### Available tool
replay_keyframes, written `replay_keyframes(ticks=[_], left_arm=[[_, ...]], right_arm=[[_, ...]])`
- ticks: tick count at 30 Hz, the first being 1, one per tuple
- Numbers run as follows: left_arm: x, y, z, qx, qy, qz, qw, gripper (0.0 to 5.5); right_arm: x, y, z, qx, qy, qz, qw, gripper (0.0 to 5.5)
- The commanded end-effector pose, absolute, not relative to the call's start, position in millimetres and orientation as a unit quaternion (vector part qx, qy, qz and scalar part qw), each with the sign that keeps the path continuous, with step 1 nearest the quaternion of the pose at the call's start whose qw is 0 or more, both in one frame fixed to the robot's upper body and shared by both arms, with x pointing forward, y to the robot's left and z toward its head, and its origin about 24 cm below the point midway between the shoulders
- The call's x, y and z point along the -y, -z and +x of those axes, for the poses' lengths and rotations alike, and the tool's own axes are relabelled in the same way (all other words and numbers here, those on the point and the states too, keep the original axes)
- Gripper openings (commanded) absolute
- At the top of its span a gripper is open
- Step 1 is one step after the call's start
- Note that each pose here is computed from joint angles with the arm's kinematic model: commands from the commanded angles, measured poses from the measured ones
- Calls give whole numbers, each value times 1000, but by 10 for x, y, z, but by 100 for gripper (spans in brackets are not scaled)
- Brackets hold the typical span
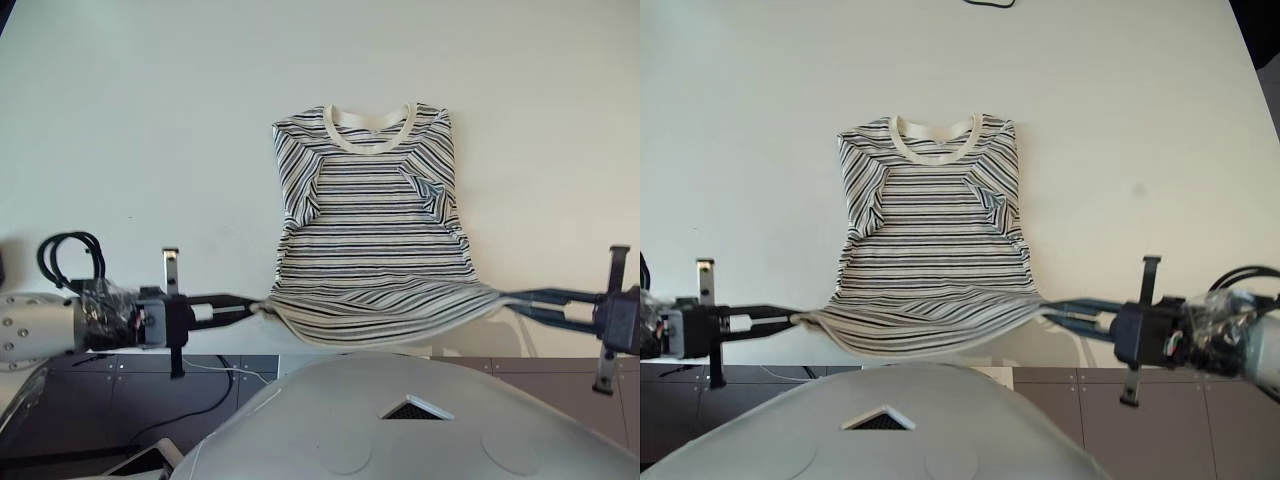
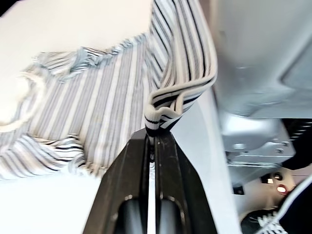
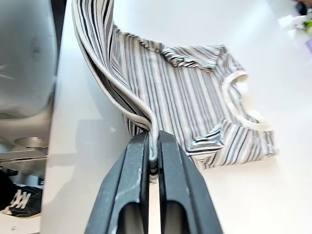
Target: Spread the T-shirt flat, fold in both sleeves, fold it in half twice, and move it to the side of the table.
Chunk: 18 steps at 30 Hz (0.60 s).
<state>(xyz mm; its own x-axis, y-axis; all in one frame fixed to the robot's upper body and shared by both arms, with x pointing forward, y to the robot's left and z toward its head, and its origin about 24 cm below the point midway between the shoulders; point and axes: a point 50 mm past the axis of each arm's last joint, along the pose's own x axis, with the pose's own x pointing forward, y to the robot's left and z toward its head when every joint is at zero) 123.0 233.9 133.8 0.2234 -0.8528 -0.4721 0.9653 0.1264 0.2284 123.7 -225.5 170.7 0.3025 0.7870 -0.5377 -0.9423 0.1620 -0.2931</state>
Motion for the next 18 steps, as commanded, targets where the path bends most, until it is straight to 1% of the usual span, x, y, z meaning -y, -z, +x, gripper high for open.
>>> replay_keyframes(ticks=[1, 4, 10, 12, 18], left_arm=[[-2325, -1295, 1531, -82, 562, 269, 778, 10], [-2280, -1312, 1820, -56, 526, 275, 803, 10], [-2261, -1368, 2356, -32, 472, 291, 831, 10], [-2245, -1365, 2516, -30, 454, 296, 840, 10], [-2195, -1240, 2884, -47, 424, 313, 848, 10]], right_arm=[[2265, -1794, 1670, -80, -537, -305, 782, 12], [2230, -1796, 1962, -59, -524, -289, 799, 12], [2222, -1709, 2577, -51, -488, -265, 830, 12], [2213, -1676, 2796, -51, -471, -268, 839, 12], [2207, -1466, 3263, -77, -446, -271, 850, 12]])
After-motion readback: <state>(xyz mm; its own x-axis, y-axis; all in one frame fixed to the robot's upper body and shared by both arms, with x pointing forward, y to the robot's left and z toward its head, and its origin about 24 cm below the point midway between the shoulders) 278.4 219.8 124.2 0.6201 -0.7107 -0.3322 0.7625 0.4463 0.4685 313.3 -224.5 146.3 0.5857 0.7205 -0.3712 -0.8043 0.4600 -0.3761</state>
